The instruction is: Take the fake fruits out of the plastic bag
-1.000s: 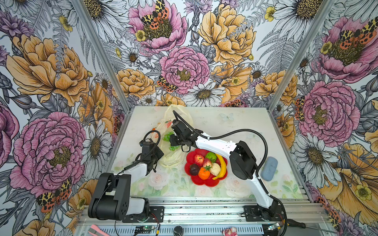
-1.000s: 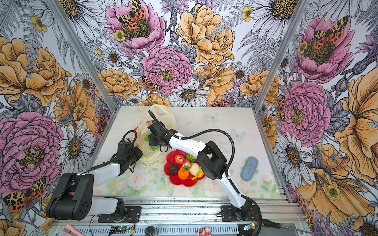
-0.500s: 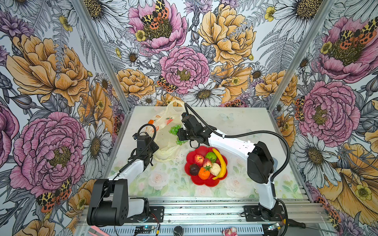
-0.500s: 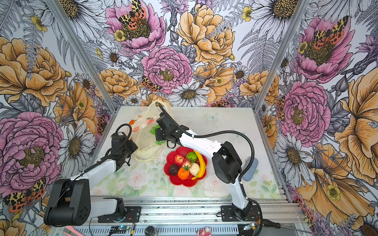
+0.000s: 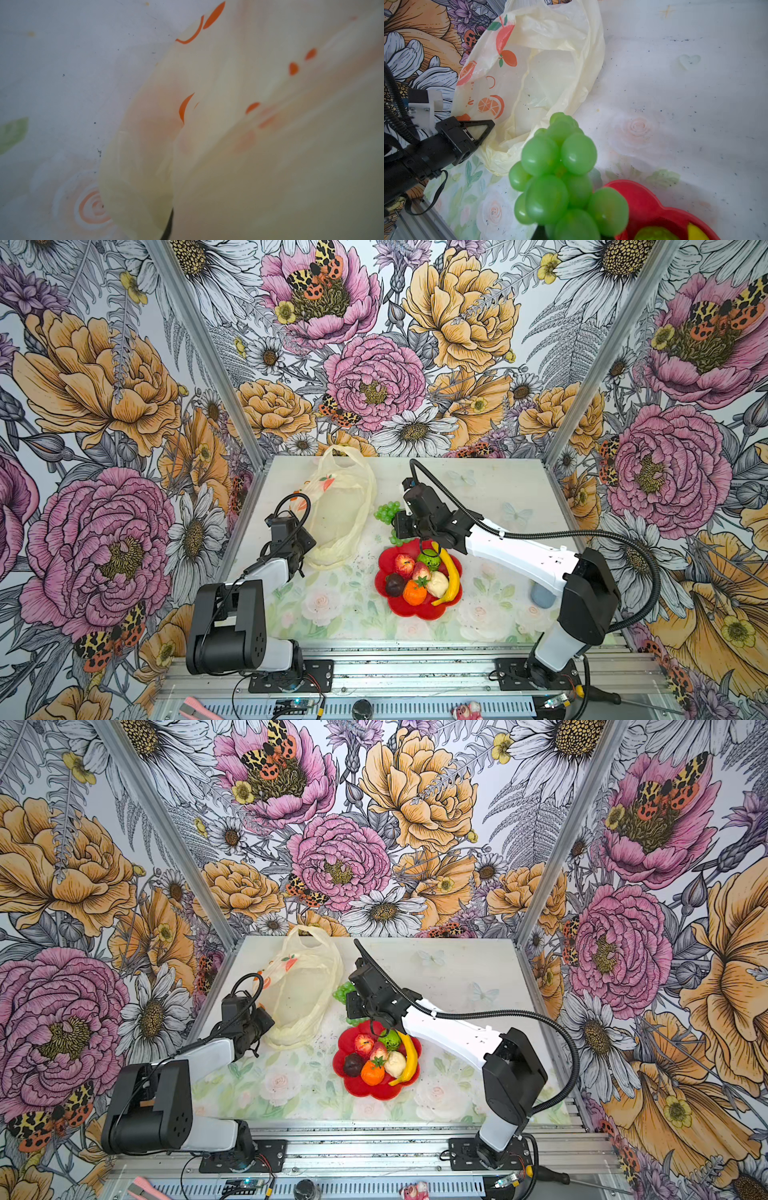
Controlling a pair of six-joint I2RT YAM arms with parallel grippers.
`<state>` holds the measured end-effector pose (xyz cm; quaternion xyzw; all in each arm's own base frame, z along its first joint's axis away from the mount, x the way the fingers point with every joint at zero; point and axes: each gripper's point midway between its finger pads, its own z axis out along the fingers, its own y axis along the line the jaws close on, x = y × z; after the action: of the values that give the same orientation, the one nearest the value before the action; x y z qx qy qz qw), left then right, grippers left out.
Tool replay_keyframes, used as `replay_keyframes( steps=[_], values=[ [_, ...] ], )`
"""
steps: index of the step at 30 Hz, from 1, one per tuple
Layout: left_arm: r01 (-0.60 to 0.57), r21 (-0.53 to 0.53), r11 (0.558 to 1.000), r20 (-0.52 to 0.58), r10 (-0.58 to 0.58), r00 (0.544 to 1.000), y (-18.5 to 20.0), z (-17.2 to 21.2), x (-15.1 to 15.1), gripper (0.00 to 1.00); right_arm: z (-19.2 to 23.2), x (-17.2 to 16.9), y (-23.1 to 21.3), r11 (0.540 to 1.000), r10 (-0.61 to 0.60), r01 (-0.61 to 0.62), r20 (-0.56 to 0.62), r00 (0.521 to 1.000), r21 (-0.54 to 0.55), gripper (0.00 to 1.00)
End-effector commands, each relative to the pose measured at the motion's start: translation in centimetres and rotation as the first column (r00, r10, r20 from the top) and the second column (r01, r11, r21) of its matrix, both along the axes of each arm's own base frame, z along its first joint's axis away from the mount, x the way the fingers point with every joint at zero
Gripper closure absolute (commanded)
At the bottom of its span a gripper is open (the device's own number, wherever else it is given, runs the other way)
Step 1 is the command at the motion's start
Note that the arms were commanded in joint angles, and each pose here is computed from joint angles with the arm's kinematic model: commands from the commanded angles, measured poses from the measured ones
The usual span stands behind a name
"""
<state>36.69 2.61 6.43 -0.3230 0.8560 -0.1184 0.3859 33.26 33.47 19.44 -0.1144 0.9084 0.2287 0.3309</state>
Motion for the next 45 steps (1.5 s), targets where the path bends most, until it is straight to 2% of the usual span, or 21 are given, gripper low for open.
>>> replay_keyframes(
  steps=[1,7,15,21,25,29,36,40,42,43,45],
  values=[
    [0.044,-0.009,0.999,0.039,-0.044,0.998,-0.5,0.3,0.4,0.96,1.1,-0.7,-1.8,1.000,-0.012,0.012,0.039,0.999,-0.008,0.76],
    [0.049,-0.016,0.999,0.046,-0.048,0.998,-0.6,0.3,0.3,0.96,1.8,-3.3,-2.7,0.998,0.055,-0.054,0.043,0.998,-0.016,0.76],
    [0.051,-0.019,0.999,0.047,-0.050,0.998,-0.6,0.3,0.3,0.96,0.2,-6.8,-1.4,0.971,0.220,-0.218,0.009,0.976,-0.103,0.77],
    [0.049,-0.021,0.999,0.051,-0.048,0.998,-0.5,0.3,0.2,0.96,-0.6,-7.9,0.0,0.889,0.416,-0.401,0.022,0.909,-0.221,0.76],
    [0.048,-0.024,0.999,0.051,-0.047,0.998,-0.5,0.2,0.1,0.96,-0.8,-6.8,-0.8,0.833,0.490,-0.447,0.057,0.870,-0.326,0.75],
    [0.049,-0.026,0.998,0.052,-0.048,0.998,-0.5,0.2,0.2,0.96,-0.2,-5.3,-1.5,0.807,0.534,-0.480,0.079,0.842,-0.344,0.77],
    [0.047,-0.028,0.998,0.050,-0.046,0.998,-0.4,0.2,0.2,0.96,0.2,-5.5,-1.2,0.708,0.665,-0.580,0.105,0.739,-0.403,0.74],
    [0.047,-0.030,0.998,0.050,-0.045,0.998,-0.4,0.2,0.2,0.96,-0.2,-5.2,-1.2,0.669,0.703,-0.607,0.098,0.705,-0.428,0.72],
    [0.047,-0.031,0.998,0.049,-0.045,0.998,-0.4,0.1,0.2,0.96,-0.4,-4.2,-1.8,0.670,0.701,-0.605,0.098,0.706,-0.430,0.71],
    [0.046,-0.030,0.998,0.050,-0.045,0.998,-0.4,0.2,0.2,0.96,-0.4,-4.1,-1.8,0.661,0.713,-0.618,0.099,0.694,-0.425,0.71],
    [0.046,-0.030,0.998,0.049,-0.044,0.998,-0.4,0.2,0.2,0.96,-0.7,-4.3,-1.6,0.614,0.761,-0.661,0.102,0.640,-0.431,0.70]
  ],
)
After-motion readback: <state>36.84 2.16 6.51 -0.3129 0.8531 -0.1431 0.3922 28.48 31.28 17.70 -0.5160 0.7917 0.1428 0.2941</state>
